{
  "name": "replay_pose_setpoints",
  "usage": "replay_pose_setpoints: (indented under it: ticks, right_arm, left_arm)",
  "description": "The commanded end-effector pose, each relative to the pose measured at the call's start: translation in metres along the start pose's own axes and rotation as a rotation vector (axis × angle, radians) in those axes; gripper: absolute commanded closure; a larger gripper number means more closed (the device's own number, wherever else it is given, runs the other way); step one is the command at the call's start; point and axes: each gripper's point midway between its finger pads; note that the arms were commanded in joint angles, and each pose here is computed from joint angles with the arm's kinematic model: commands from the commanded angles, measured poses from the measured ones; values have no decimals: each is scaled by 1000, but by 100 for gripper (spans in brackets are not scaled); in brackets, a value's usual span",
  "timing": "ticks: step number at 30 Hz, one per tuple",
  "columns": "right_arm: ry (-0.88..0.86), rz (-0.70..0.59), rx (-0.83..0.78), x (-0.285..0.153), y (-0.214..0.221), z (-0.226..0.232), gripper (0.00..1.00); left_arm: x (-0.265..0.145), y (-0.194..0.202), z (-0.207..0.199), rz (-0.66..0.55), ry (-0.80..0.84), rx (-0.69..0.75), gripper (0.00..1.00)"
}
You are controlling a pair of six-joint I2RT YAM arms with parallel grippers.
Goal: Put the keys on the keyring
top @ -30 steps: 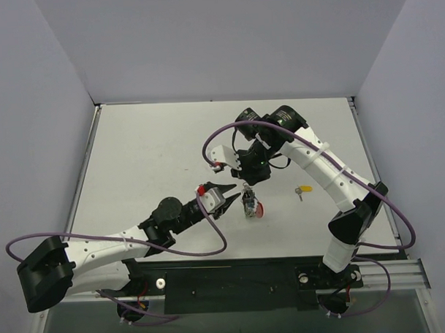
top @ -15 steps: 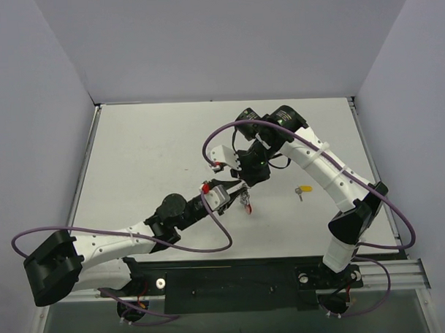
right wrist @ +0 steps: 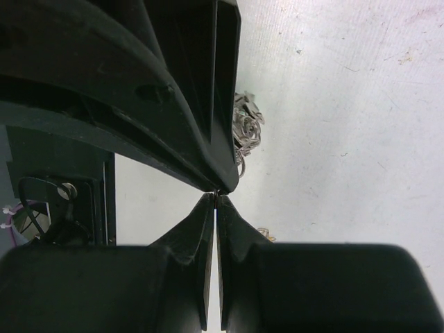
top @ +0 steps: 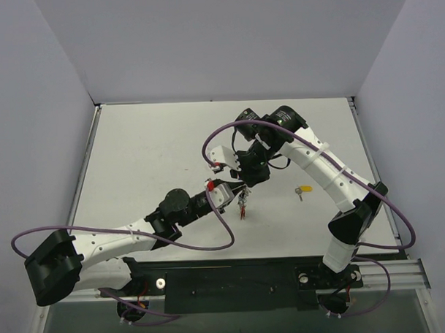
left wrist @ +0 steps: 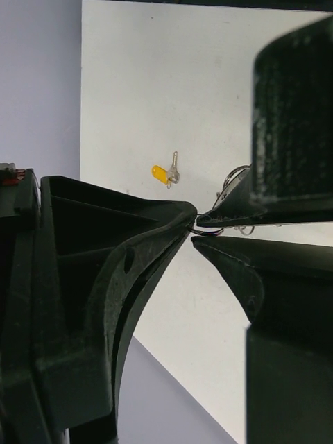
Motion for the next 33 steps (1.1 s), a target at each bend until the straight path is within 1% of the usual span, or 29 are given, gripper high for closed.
replay_pose_setpoints:
  ticks: [1,4,9,11,12,13,17,22,23,24,25,26,27,28,29,30,32,33]
  right_arm:
    - [-171,126,72,-19,30,51,100]
    - [-169,126,73,-19,30,51,100]
    - [-172,125,74,-19,29,51,100]
    - [-173,124,74,-19,29,51,100]
    - [-175,124,73,-18,28,51,100]
    - [-175,124,75,-19,29,51,100]
    - [-184,121,74,-18,28,53,100]
    - [-192,102,92,-15,26,52,100]
    - [-190,82,106,-16,24,51,99]
    - [-187,70,118,-16,22,50,90]
    - [-185,42,140,-18,20,47,80]
    - [-186,26,147,-19,19,46,68]
    - [-187,-14,163,-23,17,45,66]
    - [-186,-35,176,-25,17,43,61]
    - [-181,-72,189,-28,16,41,59]
    - [-169,-101,209,-31,18,36,59]
    - [-154,-208,186,-39,13,37,57]
    - [-156,-237,169,-31,14,35,57]
  left_arm:
    - [5,-14,7,-11,11,26,80]
    - [4,-11,6,4,19,31,80]
    - [4,-14,5,-5,25,30,79]
    - [5,-15,4,-10,33,22,86]
    - [5,-15,4,-9,35,21,99]
    - [6,-15,4,-10,35,15,100]
    - [5,-17,5,-21,19,-27,100]
    - [-2,-25,13,-58,-47,-152,100]
    - [-4,-26,17,-70,-69,-169,100]
    - [-6,-30,17,-89,-75,-205,100]
    - [-9,-32,20,-110,-86,-209,100]
    - [-11,-35,19,-127,-88,-256,100]
    - [-14,-37,21,-144,-95,-266,100]
    - [-16,-40,22,-159,-104,-294,100]
    - [-19,-42,22,-181,-109,-302,100]
    - [-21,-46,24,-197,-121,-330,100]
    - [-27,-47,25,-234,-134,-359,100]
    - [-30,-53,27,-271,-142,-365,100]
Point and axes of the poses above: each gripper's point midway between its finger pads, its own x axis out along the fingers, its own z axis along the line the jaws close on, y = z × x, and after that the axes turned 7 degrees about x, right-handed
